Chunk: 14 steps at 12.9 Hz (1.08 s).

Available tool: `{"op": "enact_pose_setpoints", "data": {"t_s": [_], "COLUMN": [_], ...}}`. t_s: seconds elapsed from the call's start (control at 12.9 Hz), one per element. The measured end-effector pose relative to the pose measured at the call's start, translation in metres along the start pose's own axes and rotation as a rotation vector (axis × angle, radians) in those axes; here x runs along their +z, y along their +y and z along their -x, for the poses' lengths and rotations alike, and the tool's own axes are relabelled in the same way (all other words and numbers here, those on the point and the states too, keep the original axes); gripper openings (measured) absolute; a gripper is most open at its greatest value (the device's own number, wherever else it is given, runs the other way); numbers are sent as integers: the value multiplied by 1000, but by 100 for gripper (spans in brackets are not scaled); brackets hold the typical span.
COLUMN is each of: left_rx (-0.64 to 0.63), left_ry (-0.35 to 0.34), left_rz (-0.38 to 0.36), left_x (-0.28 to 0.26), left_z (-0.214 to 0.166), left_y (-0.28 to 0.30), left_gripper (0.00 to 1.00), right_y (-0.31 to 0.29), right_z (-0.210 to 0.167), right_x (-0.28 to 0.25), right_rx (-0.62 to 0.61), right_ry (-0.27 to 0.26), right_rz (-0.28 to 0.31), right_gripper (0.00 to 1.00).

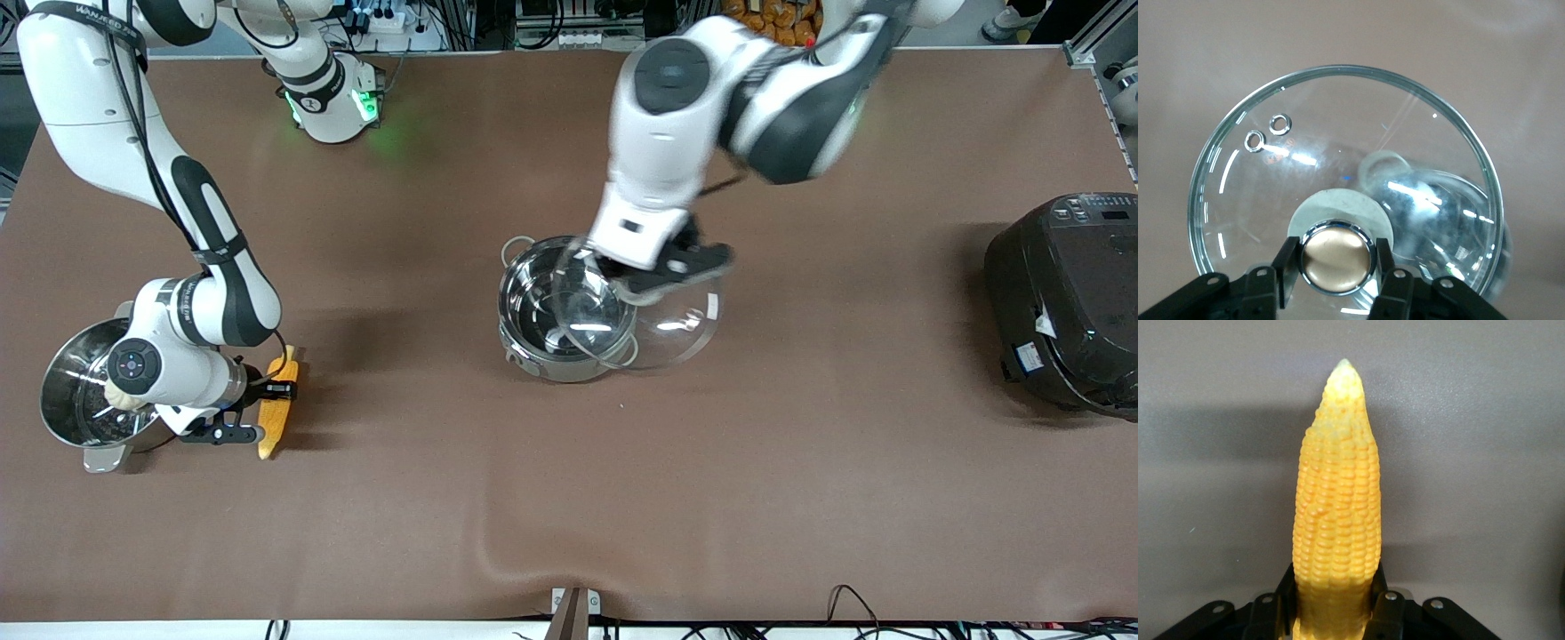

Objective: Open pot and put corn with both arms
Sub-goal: 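Lift the glass lid off the pot while the right gripper lifts the corn, then lower the corn into the pot while the left gripper sets the lid down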

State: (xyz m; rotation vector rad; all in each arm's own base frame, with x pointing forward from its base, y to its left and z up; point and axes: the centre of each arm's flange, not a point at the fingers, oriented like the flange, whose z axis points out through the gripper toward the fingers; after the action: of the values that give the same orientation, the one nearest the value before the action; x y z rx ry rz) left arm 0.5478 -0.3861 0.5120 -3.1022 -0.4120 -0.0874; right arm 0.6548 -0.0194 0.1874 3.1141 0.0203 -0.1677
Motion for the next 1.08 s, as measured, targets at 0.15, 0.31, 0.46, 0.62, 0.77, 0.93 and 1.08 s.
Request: {"op": "enact_pose_setpoints", "data": {"t_s": [0.15,0.31,0.46,0.62,0.77,0.93,1.08], "left_rx": [62,67,45,39,38,33,37], "left_ry": [-23,-78,-104,-105,-120,-123,-104], "left_rz": [-35,-75,-83,-71,-68,-62,-45], "left_x": [13,49,101,165,211,230,244], "left_z": [-58,-99,-111,-100,-90,-90,-83], "left_y": [-73,-137,-172,-190,-216,-241,-247], "left_gripper": [50,50,50,50,50,50,50], "right_y": [-3,-5,-17,-67,-149,-229,-309], "right_z": [-1,-3,-9,-12,-2,16,40], "right_x": [-1,-9,-32,-71,-121,-162,-185], "right_rx": [-60,-133,-202,-297,-415,-529,-646], "right_ry": [3,19,59,102,120,151,198], "right_rz": [26,34,36,40,53,63,63], "right_gripper": [45,43,37,37,37,37,37]}}
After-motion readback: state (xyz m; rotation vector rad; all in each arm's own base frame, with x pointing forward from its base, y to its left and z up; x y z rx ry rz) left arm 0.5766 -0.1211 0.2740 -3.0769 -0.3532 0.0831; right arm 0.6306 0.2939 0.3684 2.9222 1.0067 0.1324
